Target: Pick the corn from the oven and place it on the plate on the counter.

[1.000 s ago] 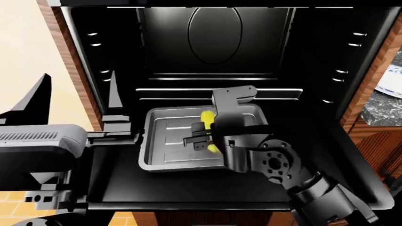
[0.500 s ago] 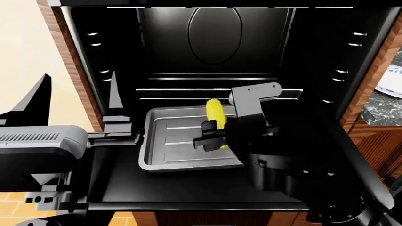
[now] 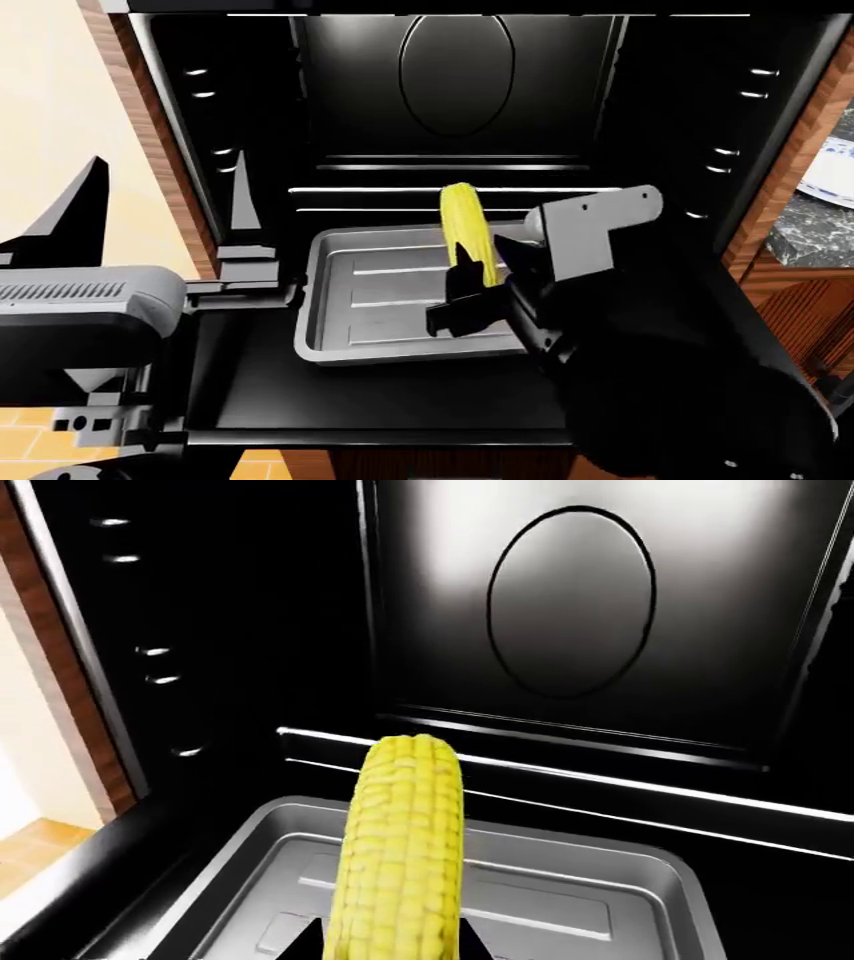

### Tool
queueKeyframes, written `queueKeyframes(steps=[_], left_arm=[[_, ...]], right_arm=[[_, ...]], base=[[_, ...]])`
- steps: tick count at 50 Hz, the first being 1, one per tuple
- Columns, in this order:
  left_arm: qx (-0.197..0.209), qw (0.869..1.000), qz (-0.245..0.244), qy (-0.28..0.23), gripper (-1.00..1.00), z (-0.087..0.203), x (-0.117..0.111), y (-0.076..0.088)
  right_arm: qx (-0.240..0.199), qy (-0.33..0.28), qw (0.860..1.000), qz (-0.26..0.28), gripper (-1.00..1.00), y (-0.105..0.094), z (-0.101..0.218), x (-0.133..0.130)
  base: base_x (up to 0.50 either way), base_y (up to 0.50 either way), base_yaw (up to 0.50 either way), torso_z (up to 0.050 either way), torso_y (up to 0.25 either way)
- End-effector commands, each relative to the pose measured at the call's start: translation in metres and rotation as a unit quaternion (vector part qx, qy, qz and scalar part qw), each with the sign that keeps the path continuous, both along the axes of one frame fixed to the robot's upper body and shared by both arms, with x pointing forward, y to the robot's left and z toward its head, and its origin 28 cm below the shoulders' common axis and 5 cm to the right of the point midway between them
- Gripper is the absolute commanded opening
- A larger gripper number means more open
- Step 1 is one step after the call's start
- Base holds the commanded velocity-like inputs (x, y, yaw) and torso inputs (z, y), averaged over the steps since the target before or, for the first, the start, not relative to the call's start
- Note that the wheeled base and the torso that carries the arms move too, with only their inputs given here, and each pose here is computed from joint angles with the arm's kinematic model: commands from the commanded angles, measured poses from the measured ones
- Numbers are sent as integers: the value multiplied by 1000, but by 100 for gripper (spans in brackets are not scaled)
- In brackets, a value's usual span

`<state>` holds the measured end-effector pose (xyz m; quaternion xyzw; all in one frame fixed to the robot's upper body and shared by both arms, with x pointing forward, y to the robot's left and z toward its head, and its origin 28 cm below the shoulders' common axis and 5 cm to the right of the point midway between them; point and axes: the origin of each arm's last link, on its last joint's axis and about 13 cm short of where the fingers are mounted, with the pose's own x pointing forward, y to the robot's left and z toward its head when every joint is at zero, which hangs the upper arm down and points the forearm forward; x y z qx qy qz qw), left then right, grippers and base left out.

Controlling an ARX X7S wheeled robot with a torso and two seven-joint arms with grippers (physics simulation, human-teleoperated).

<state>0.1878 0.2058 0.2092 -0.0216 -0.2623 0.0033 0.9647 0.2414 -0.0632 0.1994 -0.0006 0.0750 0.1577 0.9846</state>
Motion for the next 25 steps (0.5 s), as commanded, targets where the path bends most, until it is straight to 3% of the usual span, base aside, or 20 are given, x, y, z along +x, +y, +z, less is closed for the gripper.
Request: queueKeyframes(steps=[1, 5, 7, 18, 25], left_arm=[[-1, 1000, 1, -1, 100, 0, 0, 0], [-1, 1000, 0, -1, 100, 0, 0, 0], [-2, 1000, 0, 0, 100, 0, 0, 0], [-2, 1000, 2, -2, 100, 0, -1, 1], [-1, 1000, 3, -3, 100, 0, 0, 2]], right_arm=[[32, -65, 997, -4, -100, -9, 4, -11], [51, -92, 994, 17, -100, -9, 6, -16], [34, -118, 992, 22, -100, -10, 4, -18], [75, -147, 985, 47, -100, -12, 10, -29], [59, -187, 980, 41, -100, -17, 14, -32]], base=[[0, 0, 0, 0, 0], [0, 0, 0, 0, 2], [0, 0, 0, 0, 0], [0, 0, 0, 0, 0], [0, 0, 0, 0, 1]])
